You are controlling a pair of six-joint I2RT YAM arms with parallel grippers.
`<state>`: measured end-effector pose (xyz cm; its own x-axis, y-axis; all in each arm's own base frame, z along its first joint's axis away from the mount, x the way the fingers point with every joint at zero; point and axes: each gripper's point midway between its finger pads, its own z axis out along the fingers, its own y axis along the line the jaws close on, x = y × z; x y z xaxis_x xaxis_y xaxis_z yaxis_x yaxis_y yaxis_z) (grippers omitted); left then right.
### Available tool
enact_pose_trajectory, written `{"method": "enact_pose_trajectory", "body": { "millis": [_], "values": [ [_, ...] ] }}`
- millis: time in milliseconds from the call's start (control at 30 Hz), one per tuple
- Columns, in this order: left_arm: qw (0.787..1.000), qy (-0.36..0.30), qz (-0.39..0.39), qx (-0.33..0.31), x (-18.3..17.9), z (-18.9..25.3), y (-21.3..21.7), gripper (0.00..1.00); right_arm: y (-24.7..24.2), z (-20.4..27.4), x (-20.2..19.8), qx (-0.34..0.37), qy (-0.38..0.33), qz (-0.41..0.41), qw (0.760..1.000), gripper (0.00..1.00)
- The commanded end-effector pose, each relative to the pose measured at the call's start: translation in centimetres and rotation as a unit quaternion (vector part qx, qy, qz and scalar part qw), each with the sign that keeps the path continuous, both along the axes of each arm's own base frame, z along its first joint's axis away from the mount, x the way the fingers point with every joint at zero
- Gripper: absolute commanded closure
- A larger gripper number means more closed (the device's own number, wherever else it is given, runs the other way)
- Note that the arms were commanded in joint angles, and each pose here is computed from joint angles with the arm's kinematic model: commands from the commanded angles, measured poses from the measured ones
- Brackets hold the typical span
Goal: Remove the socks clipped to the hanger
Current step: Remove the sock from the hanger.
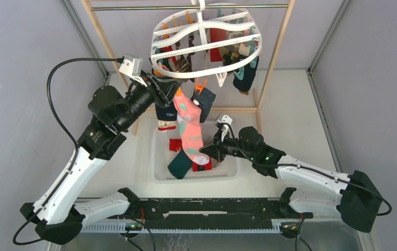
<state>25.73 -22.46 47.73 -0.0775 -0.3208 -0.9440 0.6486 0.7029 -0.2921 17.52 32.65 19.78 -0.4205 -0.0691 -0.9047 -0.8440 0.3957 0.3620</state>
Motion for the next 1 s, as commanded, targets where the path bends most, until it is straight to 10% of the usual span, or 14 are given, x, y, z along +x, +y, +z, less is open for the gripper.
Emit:
{"method": "enact_pose_trajectory", "body": {
  "millis": [0, 967],
  "values": [
    [0.999, -0.043, -0.003, -0.023, -0.7, 3.6, 0.6, 0.68, 0.1, 1.2, -0.1, 0.019, -0.023, 0.002, 1.0, 1.0],
    [0.999, -0.042, -0.004, -0.023, -0.7, 3.5, 0.9, 0.95, -1.3, -2.3, -0.5, -0.005, 0.003, -0.018, 1.0, 1.0]
  ]
}}
